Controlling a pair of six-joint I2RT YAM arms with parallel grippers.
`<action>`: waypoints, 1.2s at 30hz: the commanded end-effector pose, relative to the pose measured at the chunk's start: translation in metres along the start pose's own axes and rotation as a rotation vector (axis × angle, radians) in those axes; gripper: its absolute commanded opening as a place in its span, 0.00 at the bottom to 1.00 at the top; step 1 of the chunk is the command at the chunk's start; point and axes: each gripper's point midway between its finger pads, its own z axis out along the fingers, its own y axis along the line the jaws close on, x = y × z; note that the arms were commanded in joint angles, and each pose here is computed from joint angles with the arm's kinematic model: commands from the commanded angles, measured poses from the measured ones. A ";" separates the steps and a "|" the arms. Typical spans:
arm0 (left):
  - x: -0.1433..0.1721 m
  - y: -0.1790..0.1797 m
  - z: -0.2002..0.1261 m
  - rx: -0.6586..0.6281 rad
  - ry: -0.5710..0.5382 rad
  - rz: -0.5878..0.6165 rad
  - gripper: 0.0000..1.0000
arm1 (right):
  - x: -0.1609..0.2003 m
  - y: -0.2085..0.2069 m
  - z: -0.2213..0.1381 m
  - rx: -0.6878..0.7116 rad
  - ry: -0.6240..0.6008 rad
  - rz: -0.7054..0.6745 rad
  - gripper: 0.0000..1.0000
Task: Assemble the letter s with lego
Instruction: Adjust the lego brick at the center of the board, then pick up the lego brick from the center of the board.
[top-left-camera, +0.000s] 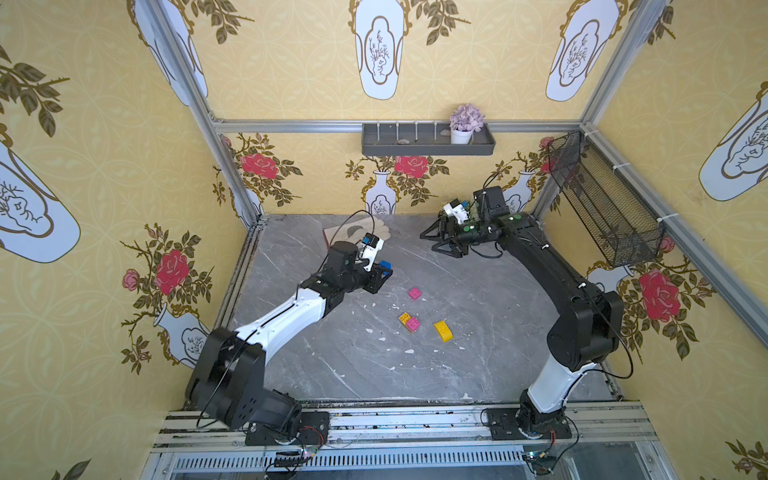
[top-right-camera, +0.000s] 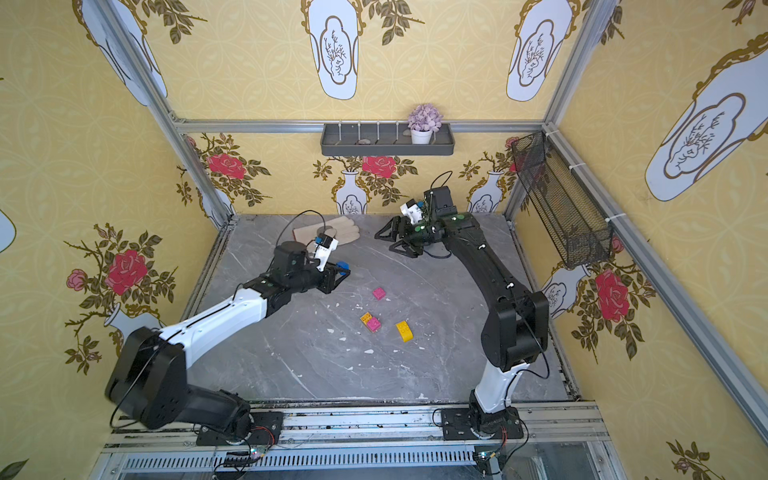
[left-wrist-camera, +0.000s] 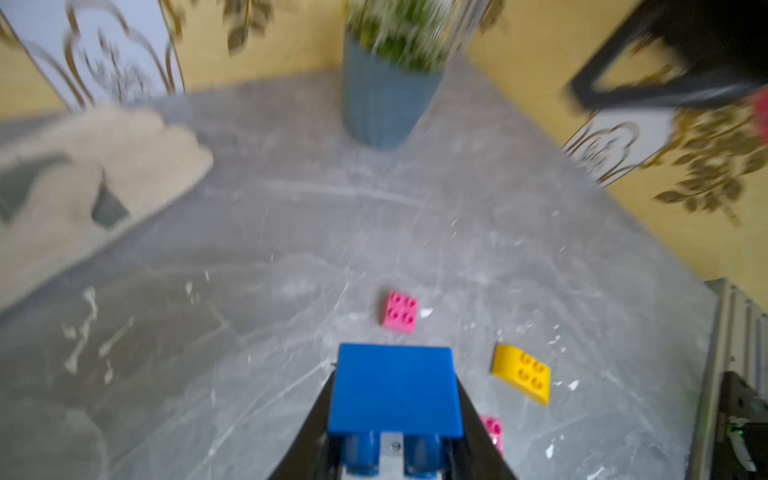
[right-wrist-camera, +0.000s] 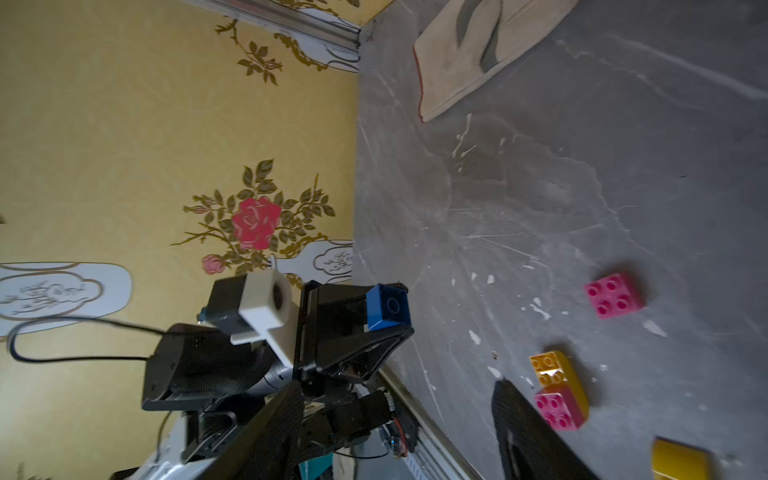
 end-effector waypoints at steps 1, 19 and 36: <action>0.091 0.031 0.018 -0.165 0.414 -0.136 0.26 | 0.014 -0.051 -0.004 0.266 0.037 -0.046 0.73; 0.116 0.039 0.087 -0.174 0.762 -0.188 0.47 | 0.032 -0.065 0.021 0.364 0.107 -0.115 0.73; 0.061 0.084 -0.034 -0.254 0.324 -0.373 0.64 | 0.049 -0.097 0.115 0.503 0.333 -0.281 0.73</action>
